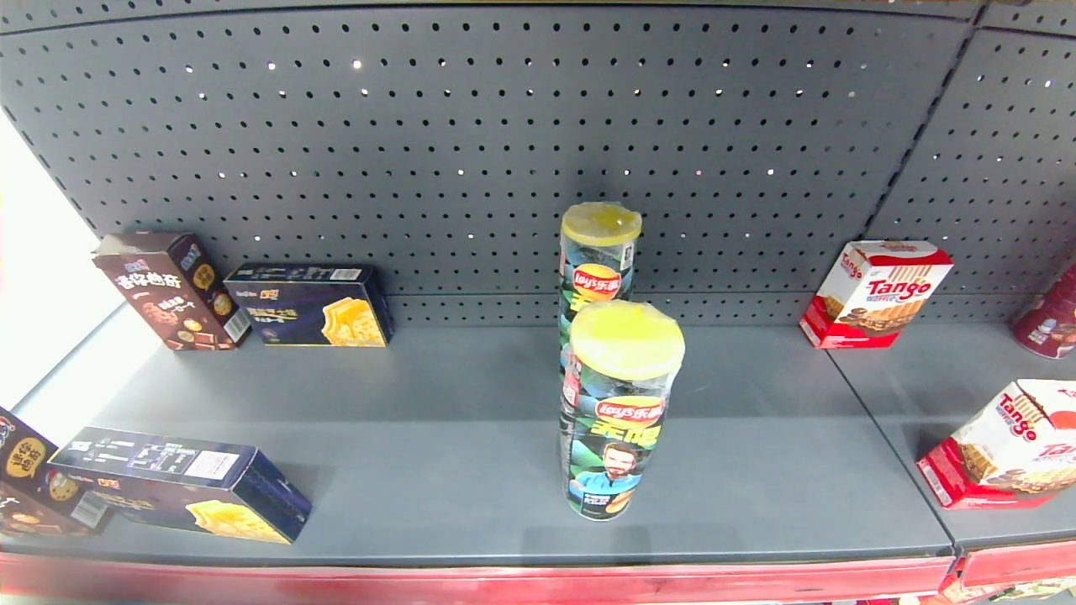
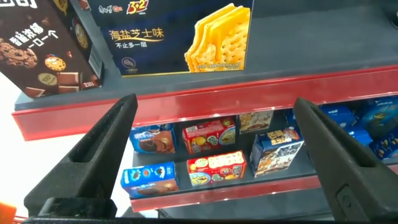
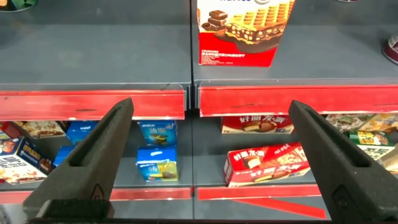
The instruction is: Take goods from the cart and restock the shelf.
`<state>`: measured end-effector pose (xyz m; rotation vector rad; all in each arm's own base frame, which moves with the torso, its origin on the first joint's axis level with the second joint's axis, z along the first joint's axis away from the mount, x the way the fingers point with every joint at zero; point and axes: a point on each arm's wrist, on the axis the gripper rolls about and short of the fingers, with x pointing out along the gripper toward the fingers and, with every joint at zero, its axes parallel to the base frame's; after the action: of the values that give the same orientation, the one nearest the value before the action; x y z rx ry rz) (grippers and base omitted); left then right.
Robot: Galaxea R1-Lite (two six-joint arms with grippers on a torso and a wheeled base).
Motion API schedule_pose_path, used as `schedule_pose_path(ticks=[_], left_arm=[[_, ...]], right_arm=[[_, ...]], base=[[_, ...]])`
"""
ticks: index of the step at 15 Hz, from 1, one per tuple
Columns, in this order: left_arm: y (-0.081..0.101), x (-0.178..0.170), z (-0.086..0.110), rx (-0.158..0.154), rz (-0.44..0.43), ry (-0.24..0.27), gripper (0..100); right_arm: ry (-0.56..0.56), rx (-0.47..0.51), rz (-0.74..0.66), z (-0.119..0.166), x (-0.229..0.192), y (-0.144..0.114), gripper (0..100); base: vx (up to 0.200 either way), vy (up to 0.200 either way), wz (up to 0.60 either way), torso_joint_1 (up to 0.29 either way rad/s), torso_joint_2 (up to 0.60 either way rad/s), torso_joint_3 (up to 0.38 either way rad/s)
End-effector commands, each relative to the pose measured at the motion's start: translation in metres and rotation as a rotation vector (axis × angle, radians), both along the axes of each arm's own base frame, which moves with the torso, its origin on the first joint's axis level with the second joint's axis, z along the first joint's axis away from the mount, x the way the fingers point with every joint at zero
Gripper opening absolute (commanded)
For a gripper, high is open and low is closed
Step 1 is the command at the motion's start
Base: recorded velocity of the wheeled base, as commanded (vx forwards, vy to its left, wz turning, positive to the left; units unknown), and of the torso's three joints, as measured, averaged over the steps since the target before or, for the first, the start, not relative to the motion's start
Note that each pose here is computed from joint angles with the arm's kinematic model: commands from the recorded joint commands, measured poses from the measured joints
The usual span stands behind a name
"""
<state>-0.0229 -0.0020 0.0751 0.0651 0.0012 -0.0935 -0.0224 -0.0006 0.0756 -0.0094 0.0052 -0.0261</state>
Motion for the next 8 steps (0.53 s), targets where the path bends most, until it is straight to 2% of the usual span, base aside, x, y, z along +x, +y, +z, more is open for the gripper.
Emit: schedule_pose_path(ticks=[1, 3, 8], left_arm=[[0.0, 0.0, -0.0001, -0.002, 0.001, 0.001, 100], [0.0002, 0.0, -0.0001, -0.013, 0.008, 0.002, 100], [0.0002, 0.0, 0.0001, -0.012, 0.014, 0.0, 100]], right_arm=[[-0.001, 0.0, 0.0, 0.0, 0.0, 0.0, 100], [-0.001, 0.0, 0.0, 0.0, 0.0, 0.0, 100], [-0.001, 0.002, 0.0, 0.0, 0.0, 0.0, 100]], base=[[-0.2, 0.0, 0.0, 0.002, 0.0, 0.002], [0.0, 0.0, 0.0, 0.0, 0.0, 0.0], [0.0, 0.0, 0.0, 0.0, 0.0, 0.0]])
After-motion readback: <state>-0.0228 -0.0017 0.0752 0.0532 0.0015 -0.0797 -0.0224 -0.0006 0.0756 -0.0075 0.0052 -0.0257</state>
